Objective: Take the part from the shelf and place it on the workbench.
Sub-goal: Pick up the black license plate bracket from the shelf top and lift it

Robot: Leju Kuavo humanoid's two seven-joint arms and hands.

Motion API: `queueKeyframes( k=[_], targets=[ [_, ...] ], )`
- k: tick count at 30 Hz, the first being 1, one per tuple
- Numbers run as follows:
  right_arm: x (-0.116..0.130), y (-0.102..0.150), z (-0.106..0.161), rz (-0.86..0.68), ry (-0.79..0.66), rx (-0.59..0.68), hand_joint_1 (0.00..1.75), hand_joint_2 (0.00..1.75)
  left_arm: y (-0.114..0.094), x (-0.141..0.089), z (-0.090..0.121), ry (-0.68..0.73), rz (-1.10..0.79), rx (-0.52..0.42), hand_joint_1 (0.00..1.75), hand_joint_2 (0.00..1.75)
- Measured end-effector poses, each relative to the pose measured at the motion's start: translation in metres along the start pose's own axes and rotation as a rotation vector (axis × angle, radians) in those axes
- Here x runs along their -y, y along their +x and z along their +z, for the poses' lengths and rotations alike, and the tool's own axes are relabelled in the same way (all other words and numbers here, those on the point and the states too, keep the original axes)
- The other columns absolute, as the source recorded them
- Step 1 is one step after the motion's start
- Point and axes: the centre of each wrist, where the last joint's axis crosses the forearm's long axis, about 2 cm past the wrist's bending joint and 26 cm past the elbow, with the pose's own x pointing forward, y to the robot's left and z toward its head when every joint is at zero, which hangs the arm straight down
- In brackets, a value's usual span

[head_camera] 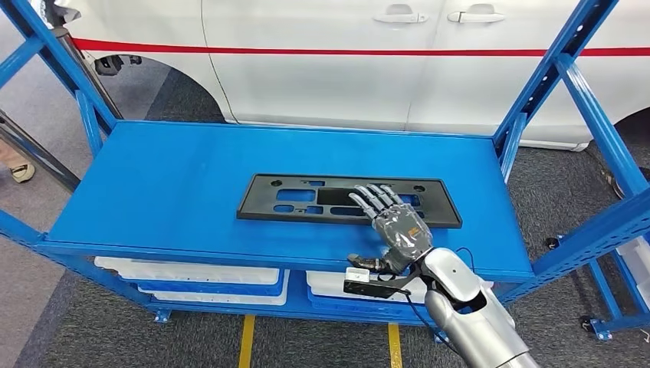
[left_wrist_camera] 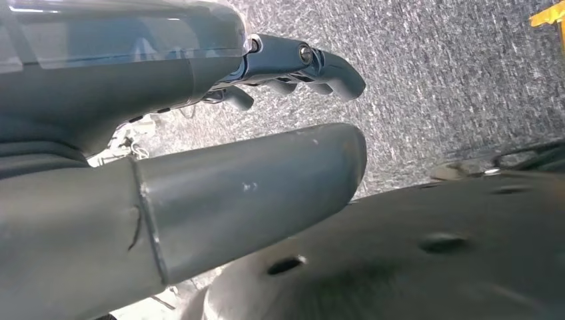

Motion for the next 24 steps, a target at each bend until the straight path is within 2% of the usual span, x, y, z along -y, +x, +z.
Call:
queueKeyframes(
  k=[1,8,24],
  targets=[
    [-0.001,0.003,-0.001,-0.007,0.002,0.006,0.0,1.75,-0.001,0.0,0.0,0.0,-0.001,-0.002,0.0,0.0],
    [-0.002,0.014,-0.007,-0.036,0.016,0.035,0.0,1.75,-0.001,0.0,0.0,-0.003,0.005,-0.005,0.0,0.0],
    [-0.005,0.022,-0.011,-0.045,0.039,0.045,0.0,1.75,0.0,0.001,0.0,0.004,0.009,0.011,0.0,0.0]
  ],
)
